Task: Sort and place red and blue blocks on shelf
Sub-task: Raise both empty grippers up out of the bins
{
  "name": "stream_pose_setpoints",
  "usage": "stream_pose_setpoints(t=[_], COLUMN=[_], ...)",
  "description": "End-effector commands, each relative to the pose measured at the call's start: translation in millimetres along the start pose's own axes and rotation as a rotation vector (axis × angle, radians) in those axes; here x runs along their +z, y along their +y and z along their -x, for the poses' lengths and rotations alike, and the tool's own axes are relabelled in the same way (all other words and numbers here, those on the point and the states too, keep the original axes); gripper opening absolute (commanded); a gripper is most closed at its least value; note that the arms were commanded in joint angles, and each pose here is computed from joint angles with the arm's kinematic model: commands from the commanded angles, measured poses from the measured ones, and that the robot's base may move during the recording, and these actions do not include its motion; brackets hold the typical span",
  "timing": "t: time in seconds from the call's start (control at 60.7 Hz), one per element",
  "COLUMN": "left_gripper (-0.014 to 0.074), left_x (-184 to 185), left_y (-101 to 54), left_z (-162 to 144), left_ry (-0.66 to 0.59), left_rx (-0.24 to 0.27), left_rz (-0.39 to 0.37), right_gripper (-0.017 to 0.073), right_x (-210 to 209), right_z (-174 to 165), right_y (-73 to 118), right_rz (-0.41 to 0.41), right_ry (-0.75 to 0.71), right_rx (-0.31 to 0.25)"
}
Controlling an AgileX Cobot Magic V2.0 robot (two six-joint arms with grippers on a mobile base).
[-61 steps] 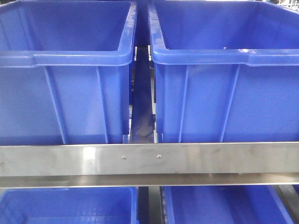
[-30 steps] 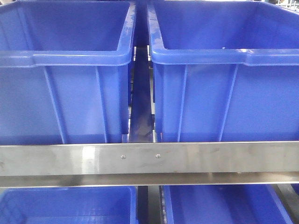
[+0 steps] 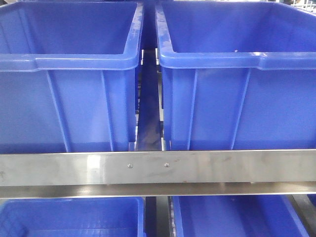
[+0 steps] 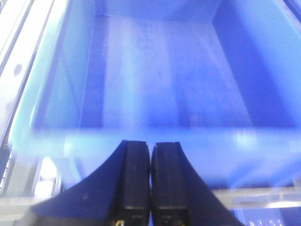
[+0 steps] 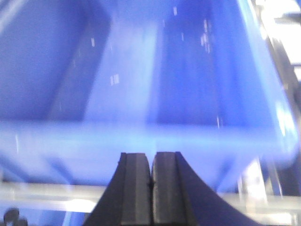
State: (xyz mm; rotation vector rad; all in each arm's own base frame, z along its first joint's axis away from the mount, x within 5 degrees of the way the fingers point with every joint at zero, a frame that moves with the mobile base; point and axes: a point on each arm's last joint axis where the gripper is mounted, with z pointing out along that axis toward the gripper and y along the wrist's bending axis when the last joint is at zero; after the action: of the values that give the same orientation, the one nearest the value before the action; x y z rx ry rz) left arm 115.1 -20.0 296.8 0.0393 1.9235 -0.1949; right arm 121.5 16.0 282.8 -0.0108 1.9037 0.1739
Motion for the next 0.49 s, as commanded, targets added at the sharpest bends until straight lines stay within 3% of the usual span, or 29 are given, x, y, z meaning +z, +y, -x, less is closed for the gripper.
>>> stream_pose_setpoints(t=[0.0,0.478], left_gripper=[0.0141,0.0139], left_x=[-6.2,-4.8], left_y=[-0.7,0.2], left_z=[5.6,-1.8], left_ry=[-0.095,-0.084], left_rx=[0.004,0.005], left_rz=[-0.014,-0.013], right_gripper=[0.0068,0.0068], right_x=[-5.4,-5.3], right_z=[9.4,6.2], right_y=[0.2,-0.2], right_rz=[0.003,0.002], right_ry=[-0.109,-0.093], right_rx=[-0.01,-0.01])
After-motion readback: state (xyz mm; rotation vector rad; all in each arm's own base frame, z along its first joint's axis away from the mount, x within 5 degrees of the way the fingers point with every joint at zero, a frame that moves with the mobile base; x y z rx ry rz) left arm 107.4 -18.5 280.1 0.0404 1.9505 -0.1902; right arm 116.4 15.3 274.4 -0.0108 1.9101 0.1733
